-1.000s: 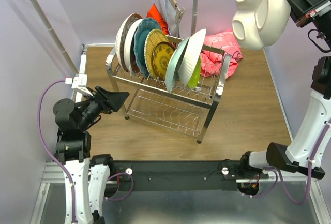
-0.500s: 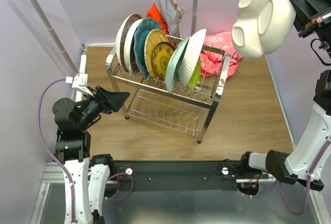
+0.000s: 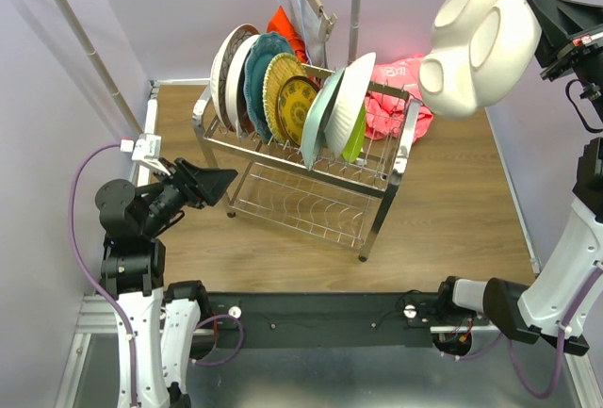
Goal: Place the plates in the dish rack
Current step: Insert the plate into the dish rack
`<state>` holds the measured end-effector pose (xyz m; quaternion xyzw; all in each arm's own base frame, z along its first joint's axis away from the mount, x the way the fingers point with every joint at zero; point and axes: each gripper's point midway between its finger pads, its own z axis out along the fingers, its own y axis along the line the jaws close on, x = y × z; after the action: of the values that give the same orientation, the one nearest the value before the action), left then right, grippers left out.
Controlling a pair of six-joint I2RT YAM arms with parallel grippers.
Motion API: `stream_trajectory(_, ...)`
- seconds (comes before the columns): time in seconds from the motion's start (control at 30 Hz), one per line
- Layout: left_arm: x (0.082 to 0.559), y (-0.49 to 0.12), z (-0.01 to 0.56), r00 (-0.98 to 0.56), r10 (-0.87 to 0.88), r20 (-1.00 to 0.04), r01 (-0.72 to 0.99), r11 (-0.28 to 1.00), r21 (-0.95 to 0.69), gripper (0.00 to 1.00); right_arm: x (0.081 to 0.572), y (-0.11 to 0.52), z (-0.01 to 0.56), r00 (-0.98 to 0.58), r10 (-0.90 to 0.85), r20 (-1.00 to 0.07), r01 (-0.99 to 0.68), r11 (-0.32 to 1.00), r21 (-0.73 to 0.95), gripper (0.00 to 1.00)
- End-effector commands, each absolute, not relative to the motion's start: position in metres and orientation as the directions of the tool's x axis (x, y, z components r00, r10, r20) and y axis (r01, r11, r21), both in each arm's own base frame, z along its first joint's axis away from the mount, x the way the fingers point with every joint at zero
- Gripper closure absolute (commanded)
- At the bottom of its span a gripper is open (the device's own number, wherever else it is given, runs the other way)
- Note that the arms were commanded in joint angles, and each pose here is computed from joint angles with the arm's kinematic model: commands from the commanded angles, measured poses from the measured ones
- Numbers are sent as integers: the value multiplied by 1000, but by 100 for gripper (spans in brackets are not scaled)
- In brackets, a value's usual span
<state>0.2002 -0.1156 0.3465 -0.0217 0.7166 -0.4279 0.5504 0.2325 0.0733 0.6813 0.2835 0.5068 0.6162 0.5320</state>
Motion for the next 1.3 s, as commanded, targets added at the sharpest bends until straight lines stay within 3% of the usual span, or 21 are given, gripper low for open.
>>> stream_trajectory(0.0,194,-121,347,-392,-479,-786,481,621,-619,30,204,69,720,-218,966,-139,-479,18,878,99)
stream_trajectory(0.67,200,-118,344,-399,-481,-781,460,632,-624,30,258,92,669,-369,929,-20,-261,-83,962,99)
stream_trajectory(1.27,201,-115,346,-383,-484,-787,451,646,-616,30,272,125,640,-432,902,-6,-159,-70,985,100)
